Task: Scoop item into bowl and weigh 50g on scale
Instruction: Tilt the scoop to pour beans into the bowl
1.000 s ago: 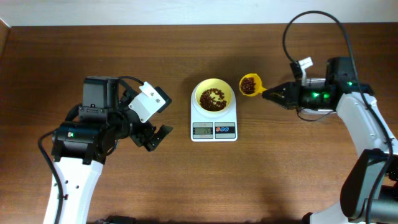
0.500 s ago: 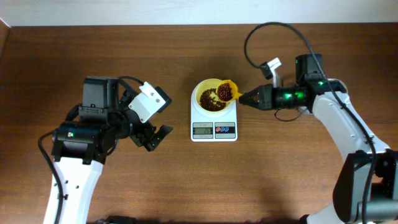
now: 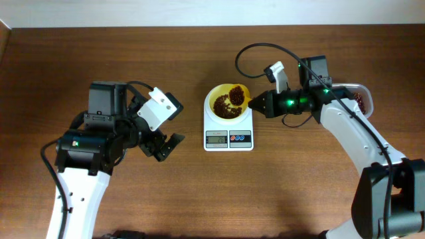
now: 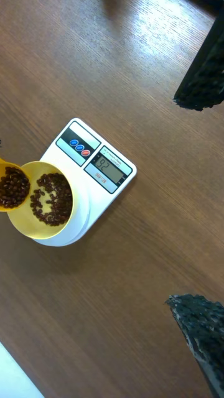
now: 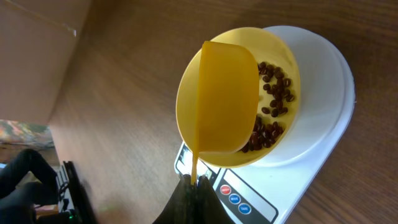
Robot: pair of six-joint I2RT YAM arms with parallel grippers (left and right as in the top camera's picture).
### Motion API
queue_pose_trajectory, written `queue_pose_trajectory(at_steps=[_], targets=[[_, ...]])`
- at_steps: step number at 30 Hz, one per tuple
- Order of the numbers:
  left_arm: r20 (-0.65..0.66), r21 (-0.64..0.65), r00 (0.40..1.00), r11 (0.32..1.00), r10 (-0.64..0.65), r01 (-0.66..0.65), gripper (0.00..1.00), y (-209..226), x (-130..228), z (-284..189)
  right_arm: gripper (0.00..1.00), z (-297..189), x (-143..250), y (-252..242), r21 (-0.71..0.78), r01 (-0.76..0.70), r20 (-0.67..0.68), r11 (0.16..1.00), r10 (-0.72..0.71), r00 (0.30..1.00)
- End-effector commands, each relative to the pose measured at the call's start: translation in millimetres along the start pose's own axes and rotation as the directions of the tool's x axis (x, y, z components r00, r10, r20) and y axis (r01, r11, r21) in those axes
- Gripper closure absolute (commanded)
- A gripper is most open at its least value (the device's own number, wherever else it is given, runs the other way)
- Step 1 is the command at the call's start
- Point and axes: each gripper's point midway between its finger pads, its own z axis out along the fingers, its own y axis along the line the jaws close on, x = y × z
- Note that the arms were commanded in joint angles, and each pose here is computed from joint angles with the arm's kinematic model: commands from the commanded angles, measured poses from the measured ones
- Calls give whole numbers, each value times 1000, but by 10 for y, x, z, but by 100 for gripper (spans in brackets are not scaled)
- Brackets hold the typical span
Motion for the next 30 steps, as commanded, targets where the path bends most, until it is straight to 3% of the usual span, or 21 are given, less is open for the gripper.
queue_pose_trajectory(at_steps=[1,14,30], targets=[[13,-13,1000,1000,21,-21,1,27,-51,-43,96,-73,-129,108,10,62,36,998,-63,997],[13,-13,1000,1000,21,-21,1,27,-51,-43,96,-75,-216,30,65,125,62,990,-129,990],[13,-13,1000,1000,21,-21,1,27,-51,-43,96,107,-148,50,172,214,3,962,-218,976]])
